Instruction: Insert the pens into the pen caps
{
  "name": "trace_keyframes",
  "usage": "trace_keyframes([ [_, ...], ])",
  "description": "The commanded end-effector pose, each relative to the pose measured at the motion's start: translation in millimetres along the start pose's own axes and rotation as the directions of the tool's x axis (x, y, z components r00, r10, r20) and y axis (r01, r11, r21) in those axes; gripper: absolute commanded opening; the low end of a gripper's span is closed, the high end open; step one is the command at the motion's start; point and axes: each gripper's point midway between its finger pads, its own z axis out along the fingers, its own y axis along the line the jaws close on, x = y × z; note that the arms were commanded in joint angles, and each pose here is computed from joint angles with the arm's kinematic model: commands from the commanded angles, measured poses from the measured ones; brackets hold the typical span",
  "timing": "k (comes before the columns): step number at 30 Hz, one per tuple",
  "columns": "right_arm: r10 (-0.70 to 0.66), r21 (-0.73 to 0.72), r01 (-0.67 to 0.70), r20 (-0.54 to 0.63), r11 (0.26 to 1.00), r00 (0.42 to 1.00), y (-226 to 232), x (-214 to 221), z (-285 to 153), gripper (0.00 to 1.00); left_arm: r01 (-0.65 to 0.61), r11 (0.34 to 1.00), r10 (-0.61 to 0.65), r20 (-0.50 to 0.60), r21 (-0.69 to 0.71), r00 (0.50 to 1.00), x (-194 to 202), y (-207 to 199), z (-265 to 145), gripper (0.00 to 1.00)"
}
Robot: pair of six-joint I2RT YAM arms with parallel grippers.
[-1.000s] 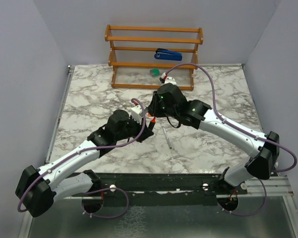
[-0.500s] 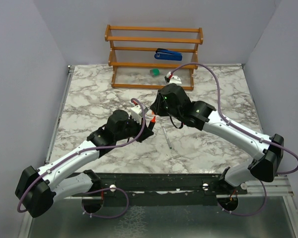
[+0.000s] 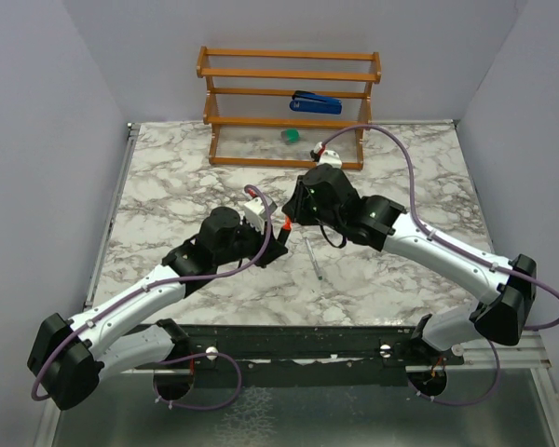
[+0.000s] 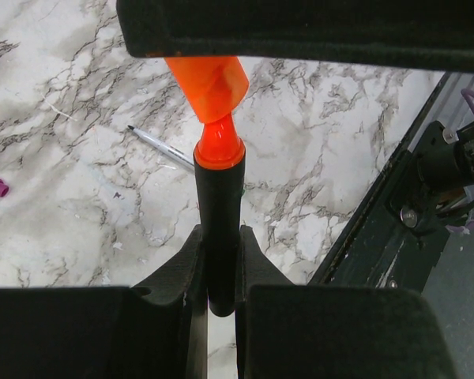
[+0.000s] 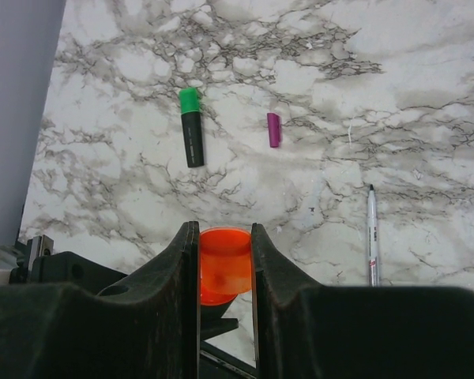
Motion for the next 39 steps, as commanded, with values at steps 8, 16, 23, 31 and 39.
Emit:
trace_keyframes([
  [8, 0.008, -0.045, -0.009, -0.027, 0.999, 1.000, 16, 14, -10, 0.08, -0.010, 1.000, 0.011, 0.049, -0.009, 0.999, -10, -1, -4, 0.00],
  [16, 0.083, -0.089, -0.084, -0.020, 0.992, 0.996, 24, 26, -14, 0.08, 0.006, 0.998, 0.004, 0.180, -0.056, 0.984, -41, 2, -12, 0.00],
  [23, 0.108, -0.114, -0.106, 0.010, 0.988, 0.994, 26, 25, -21, 0.08, 0.007, 0.999, 0.005, 0.341, -0.034, 0.940, -83, -10, -24, 0.00],
  [31, 0.088, -0.147, -0.086, 0.012, 0.985, 0.996, 31, 32, -25, 0.08, -0.090, 0.994, 0.064, 0.346, 0.058, 0.936, -99, -33, -24, 0.00],
  [39, -0.025, -0.198, 0.023, -0.011, 0.980, 1.000, 32, 48, -30, 0.07, -0.210, 0.972, 0.162, 0.351, 0.103, 0.922, -109, -49, -32, 0.00],
])
